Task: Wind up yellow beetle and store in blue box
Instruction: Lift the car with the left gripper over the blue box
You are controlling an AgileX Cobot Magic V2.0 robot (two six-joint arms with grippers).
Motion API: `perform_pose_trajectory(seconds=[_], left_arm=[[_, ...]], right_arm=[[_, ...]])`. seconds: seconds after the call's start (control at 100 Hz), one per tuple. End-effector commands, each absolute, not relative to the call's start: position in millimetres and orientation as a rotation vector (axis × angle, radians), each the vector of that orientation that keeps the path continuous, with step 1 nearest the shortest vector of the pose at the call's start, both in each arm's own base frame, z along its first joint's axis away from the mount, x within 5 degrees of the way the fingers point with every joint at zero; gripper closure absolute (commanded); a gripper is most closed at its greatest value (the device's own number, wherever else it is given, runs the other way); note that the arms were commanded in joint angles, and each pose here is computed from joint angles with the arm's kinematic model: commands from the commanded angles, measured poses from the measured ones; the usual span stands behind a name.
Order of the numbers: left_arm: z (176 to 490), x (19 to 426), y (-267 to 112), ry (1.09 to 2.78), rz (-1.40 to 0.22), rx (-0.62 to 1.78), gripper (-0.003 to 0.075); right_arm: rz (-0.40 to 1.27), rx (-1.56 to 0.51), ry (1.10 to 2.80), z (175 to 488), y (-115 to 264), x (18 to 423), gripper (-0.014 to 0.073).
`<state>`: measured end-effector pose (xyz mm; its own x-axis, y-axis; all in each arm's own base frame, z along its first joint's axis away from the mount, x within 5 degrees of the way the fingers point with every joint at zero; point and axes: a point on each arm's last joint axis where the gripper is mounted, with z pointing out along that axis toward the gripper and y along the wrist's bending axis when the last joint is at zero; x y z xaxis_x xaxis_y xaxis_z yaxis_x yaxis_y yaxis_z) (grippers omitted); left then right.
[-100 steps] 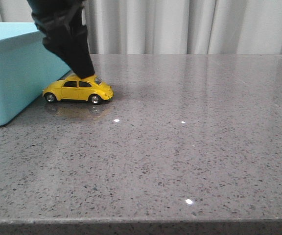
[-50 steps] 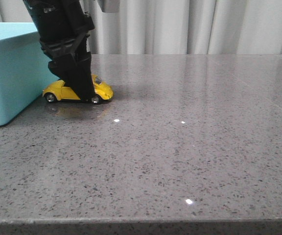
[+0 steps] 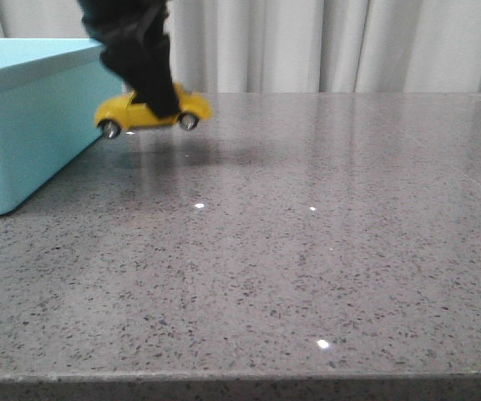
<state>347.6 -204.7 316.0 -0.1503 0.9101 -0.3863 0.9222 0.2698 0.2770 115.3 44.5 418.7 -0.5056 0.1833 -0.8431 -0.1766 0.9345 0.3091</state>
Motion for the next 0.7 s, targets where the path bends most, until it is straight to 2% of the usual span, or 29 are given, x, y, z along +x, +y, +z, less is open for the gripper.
perform_pose_trajectory(seconds=[0.0,0.14,0.32,0.55,0.69], left_arm=[[371,334,-212,1.930,-0.050,1.574,0.0500],[418,325,-206,1.875,-0.025,1.491,0.0500],[461,317,-173,1.968,0.103,1.303,0.0500],[478,323,-117,2.124,0.119,0.969,0.0500],[467,339,-78,2.244,0.119,0.770,0.0500]], right_arm=[[0.456,-0.010,1.949,433,44,115,0.0065],[0.457,-0.010,1.945,433,44,115,0.0065],[0.464,-0.011,1.925,435,44,115,0.0065],[0.469,-0.012,1.908,436,45,116,0.0065],[0.468,-0.012,1.913,436,45,116,0.0065]])
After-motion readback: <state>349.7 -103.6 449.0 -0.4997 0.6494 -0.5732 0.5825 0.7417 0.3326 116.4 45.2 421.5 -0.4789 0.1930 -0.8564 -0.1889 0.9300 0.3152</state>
